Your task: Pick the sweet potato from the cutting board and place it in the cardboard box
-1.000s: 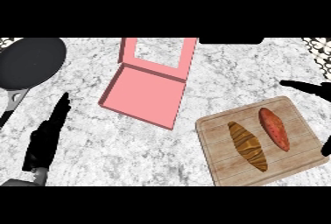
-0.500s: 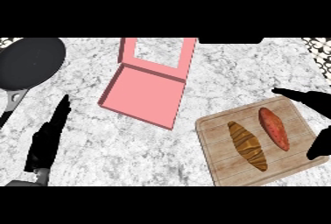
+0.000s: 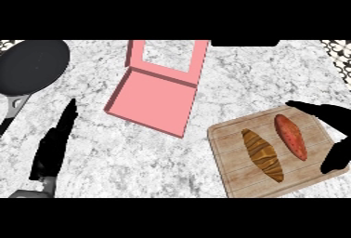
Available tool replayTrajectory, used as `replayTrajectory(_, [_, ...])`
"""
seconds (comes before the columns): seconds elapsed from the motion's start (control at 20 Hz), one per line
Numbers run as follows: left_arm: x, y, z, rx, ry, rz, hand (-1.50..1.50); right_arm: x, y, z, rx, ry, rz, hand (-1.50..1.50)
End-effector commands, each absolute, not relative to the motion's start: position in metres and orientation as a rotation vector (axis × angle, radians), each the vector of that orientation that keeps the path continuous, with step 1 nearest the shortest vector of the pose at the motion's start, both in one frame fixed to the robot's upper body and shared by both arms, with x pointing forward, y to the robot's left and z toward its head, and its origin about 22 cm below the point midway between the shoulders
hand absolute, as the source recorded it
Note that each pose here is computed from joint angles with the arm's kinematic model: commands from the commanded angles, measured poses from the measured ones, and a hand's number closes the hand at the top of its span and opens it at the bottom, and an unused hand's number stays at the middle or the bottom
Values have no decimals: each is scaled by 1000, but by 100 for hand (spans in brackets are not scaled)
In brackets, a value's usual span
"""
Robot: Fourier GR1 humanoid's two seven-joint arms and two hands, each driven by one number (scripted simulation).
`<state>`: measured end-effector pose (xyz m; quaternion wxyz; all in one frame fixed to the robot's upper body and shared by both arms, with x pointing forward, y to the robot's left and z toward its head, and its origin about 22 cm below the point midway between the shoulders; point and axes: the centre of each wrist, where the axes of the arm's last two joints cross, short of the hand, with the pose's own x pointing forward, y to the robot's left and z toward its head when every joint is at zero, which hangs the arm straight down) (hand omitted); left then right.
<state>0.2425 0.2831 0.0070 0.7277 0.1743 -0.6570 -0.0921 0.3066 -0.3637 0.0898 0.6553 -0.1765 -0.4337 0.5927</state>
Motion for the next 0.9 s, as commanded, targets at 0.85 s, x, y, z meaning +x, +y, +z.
replayTrajectory(0.85, [225,280,16,379,-1453,-204,0,310,-369,49,-402,-968,1314,-150])
